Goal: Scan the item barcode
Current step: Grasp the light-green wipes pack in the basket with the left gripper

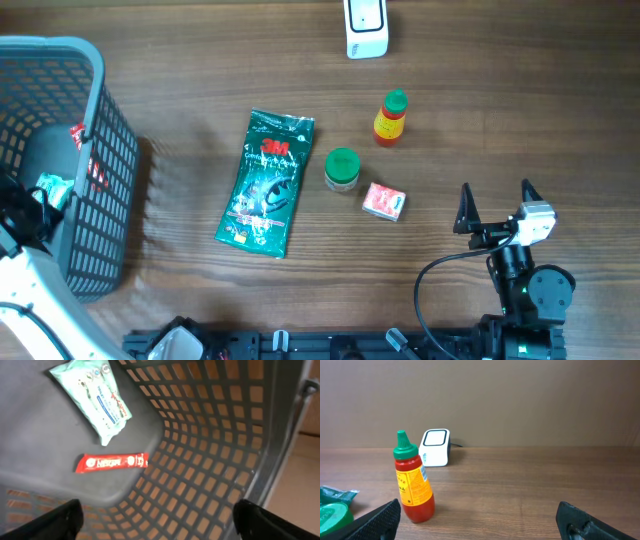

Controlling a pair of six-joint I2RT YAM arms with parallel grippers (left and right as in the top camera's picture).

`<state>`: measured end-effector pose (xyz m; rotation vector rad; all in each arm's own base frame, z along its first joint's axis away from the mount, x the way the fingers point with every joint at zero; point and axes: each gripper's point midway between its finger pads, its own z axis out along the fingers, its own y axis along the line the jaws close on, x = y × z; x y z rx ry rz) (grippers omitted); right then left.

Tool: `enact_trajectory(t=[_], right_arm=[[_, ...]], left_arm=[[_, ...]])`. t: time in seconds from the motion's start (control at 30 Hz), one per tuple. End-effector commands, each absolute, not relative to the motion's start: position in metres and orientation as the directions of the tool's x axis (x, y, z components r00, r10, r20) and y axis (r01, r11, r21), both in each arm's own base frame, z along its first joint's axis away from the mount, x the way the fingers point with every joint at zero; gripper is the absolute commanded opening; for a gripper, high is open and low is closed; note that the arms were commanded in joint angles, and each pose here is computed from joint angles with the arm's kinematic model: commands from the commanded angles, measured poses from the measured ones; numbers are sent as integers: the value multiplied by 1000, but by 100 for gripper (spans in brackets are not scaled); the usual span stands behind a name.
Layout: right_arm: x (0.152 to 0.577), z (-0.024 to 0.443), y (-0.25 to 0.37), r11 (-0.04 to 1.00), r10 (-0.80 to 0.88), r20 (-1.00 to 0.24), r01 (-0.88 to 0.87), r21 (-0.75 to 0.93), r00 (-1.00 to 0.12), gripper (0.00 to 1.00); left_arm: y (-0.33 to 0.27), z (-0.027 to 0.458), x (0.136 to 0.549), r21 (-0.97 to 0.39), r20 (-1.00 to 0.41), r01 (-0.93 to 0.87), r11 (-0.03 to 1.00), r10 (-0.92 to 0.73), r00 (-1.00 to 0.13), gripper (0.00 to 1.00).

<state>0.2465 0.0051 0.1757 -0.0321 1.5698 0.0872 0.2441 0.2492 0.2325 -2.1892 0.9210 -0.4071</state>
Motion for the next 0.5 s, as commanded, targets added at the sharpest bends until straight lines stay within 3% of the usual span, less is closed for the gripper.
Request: enact_trajectory(t=[0.0,0.27,0.47], right_arm=[[246,177,5,997,25,-1000,-71,25,7,100],[246,177,5,997,25,-1000,-71,25,7,100],[246,177,5,997,25,-1000,-71,25,7,100]], left_arm=[[266,206,255,-681,2,-522,-514,-714,700,100],[281,106,269,-476,15,-619,-625,-710,705,100],[289,65,266,-397,-7,-619,-678,-672,740,100]])
